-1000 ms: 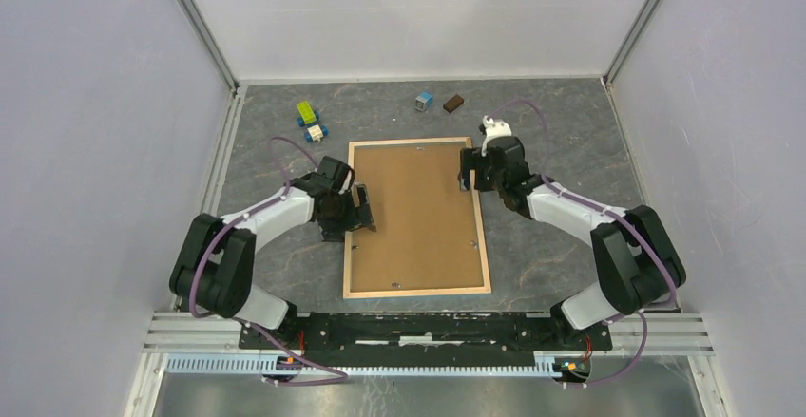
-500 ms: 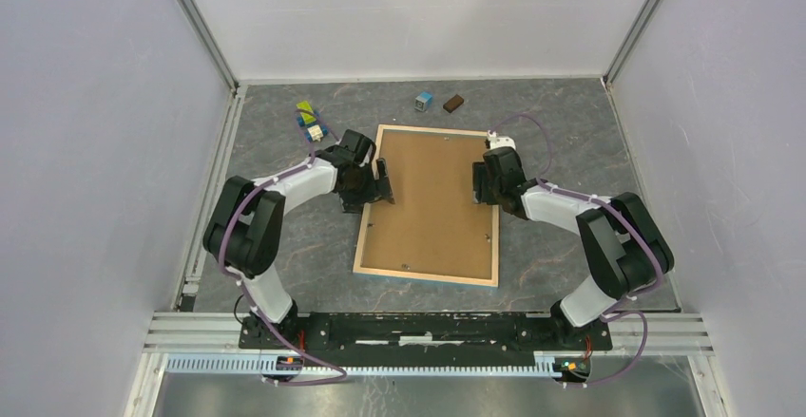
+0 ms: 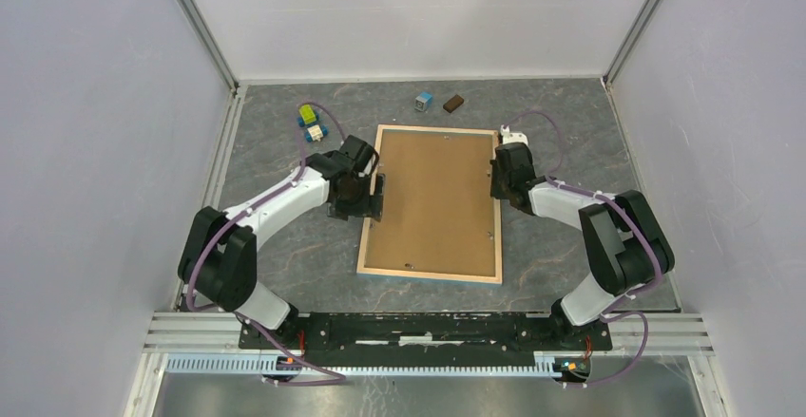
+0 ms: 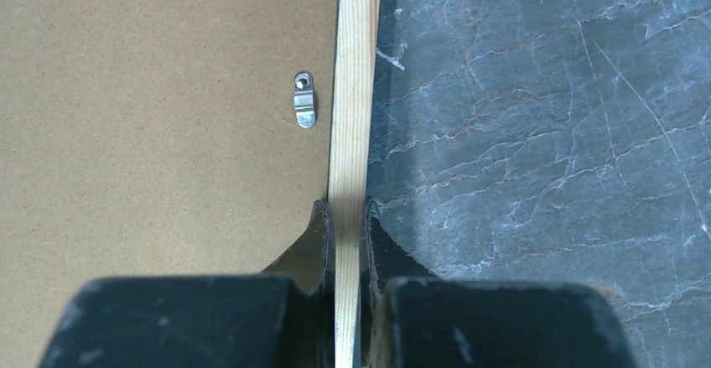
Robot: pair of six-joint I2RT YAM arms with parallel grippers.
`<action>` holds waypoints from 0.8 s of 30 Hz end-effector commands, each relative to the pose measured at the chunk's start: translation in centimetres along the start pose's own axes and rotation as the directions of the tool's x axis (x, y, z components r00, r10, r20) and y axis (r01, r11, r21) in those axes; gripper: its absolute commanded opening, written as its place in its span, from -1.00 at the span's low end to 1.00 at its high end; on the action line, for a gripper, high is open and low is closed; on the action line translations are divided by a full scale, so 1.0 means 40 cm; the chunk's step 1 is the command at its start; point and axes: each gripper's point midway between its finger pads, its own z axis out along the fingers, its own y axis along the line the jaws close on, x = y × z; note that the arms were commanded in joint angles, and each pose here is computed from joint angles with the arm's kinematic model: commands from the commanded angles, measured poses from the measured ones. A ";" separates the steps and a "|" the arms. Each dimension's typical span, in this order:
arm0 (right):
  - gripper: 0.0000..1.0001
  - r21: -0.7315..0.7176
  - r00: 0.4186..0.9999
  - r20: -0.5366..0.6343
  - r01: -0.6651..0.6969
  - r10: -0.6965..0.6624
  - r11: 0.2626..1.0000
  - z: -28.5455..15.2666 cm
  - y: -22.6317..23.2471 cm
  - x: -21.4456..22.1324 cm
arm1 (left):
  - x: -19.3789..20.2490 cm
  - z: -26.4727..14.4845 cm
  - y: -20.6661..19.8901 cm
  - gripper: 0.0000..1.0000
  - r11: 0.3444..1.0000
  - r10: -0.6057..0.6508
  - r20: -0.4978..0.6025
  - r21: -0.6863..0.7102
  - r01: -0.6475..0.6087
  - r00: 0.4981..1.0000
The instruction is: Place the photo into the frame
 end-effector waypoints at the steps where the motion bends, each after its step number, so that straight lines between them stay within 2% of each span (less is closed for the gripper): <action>1: -1.00 0.015 0.996 -0.077 0.052 -0.051 0.999 0.018 -0.028 0.059 | 0.074 -0.017 0.045 0.68 0.982 0.148 -0.067 -0.108 -0.154 0.987; 3: -1.00 0.006 0.995 -0.086 0.058 -0.057 0.998 0.021 -0.027 0.065 | 0.079 -0.006 0.052 0.68 0.974 0.165 -0.076 -0.146 -0.175 0.983; 5: -1.00 0.001 0.994 -0.096 0.058 -0.058 0.998 0.027 -0.028 0.069 | 0.083 0.006 0.051 0.77 0.966 0.178 -0.092 -0.172 -0.192 0.980; 7: -1.00 -0.008 0.993 -0.103 0.056 -0.057 0.998 0.030 -0.026 0.073 | 0.084 0.015 0.040 0.73 0.961 0.186 -0.097 -0.191 -0.202 0.978; 11: -1.00 -0.034 0.993 -0.099 0.053 -0.057 0.998 0.035 -0.017 0.072 | 0.071 0.036 0.030 0.50 0.952 0.184 -0.078 -0.236 -0.198 0.980; 17: -1.00 -0.047 0.994 -0.086 0.061 -0.065 0.997 0.035 -0.012 0.063 | 0.062 0.085 0.008 0.47 0.962 0.139 -0.043 -0.231 -0.145 0.989; 24: -1.00 -0.066 0.994 -0.085 0.057 -0.063 0.996 0.036 -0.005 0.063 | 0.040 0.113 0.018 0.13 0.956 0.088 0.017 -0.282 -0.079 0.996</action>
